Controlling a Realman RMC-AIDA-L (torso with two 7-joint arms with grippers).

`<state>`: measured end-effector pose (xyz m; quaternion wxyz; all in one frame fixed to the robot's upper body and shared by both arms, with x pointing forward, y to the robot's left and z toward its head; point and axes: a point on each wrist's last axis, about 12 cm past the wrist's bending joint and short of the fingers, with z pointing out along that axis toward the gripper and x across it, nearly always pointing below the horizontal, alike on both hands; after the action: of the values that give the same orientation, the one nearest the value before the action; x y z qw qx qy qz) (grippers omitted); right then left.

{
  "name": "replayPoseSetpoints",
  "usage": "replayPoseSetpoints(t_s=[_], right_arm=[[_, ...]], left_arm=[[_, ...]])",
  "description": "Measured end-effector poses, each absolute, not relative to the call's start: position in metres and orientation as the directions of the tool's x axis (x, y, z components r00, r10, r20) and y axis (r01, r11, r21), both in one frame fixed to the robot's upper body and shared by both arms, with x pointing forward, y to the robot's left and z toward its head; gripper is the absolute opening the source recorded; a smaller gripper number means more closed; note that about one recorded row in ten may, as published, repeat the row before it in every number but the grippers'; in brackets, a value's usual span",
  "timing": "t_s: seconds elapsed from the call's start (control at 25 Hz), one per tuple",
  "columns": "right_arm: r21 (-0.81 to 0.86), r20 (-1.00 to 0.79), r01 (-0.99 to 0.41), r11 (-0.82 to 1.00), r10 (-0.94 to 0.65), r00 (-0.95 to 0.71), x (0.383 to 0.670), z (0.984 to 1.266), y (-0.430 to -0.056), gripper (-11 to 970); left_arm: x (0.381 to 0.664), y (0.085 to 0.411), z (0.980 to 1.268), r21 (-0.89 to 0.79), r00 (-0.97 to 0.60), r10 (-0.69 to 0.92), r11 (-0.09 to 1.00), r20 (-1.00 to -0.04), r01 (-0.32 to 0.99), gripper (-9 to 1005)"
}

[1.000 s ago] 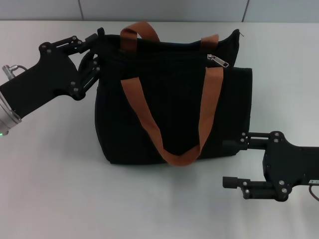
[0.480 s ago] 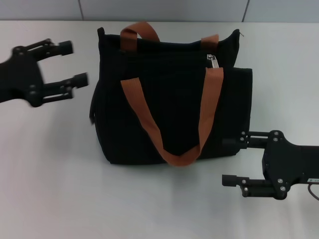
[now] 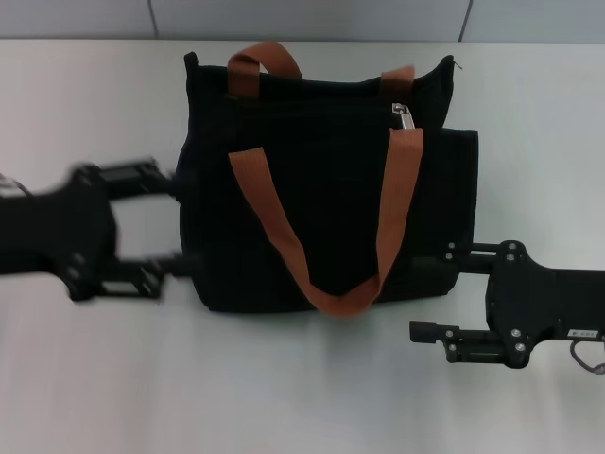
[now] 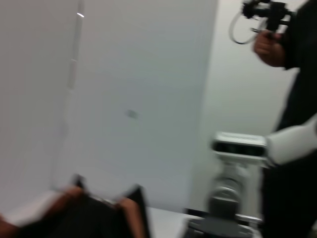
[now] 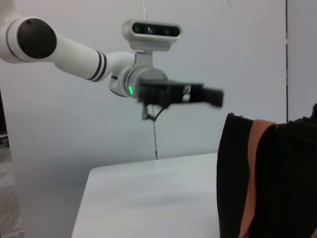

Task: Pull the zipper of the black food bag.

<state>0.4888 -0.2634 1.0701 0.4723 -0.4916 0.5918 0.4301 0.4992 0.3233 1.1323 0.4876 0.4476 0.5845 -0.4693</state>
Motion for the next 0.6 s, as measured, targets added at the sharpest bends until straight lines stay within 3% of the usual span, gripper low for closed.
replayPoseSetpoints(t_s=[0.08, 0.24, 0.28, 0.36, 0.6], right_arm=[[0.054, -0.981, -0.988, 0.148, -0.176, -0.080, 0.489, 1.068, -0.261, 674], [0.061, -0.981, -0.989, 0.138, -0.172, -0.085, 0.486, 1.063, -0.259, 674], [0.066, -0.981, -0.989, 0.132, -0.171, -0.088, 0.485, 1.062, -0.257, 674], [0.077, -0.980, -0.990, 0.118, -0.176, -0.097, 0.483, 1.060, -0.255, 674], [0.081, -0.979, -0.992, 0.098, -0.179, -0.097, 0.480, 1.055, -0.249, 674]], left_arm=[[0.493, 0.304, 1.117, -0.161, -0.168, 0.073, 0.092, -0.983, 0.983, 815], [0.488, 0.295, 1.106, -0.181, -0.186, 0.074, 0.071, -0.980, 0.981, 814], [0.488, 0.295, 1.106, -0.181, -0.186, 0.074, 0.071, -0.980, 0.981, 814], [0.480, 0.278, 1.078, -0.211, -0.221, 0.091, 0.100, -0.971, 0.972, 814], [0.473, 0.267, 1.060, -0.211, -0.225, 0.117, 0.122, -0.967, 0.970, 815]])
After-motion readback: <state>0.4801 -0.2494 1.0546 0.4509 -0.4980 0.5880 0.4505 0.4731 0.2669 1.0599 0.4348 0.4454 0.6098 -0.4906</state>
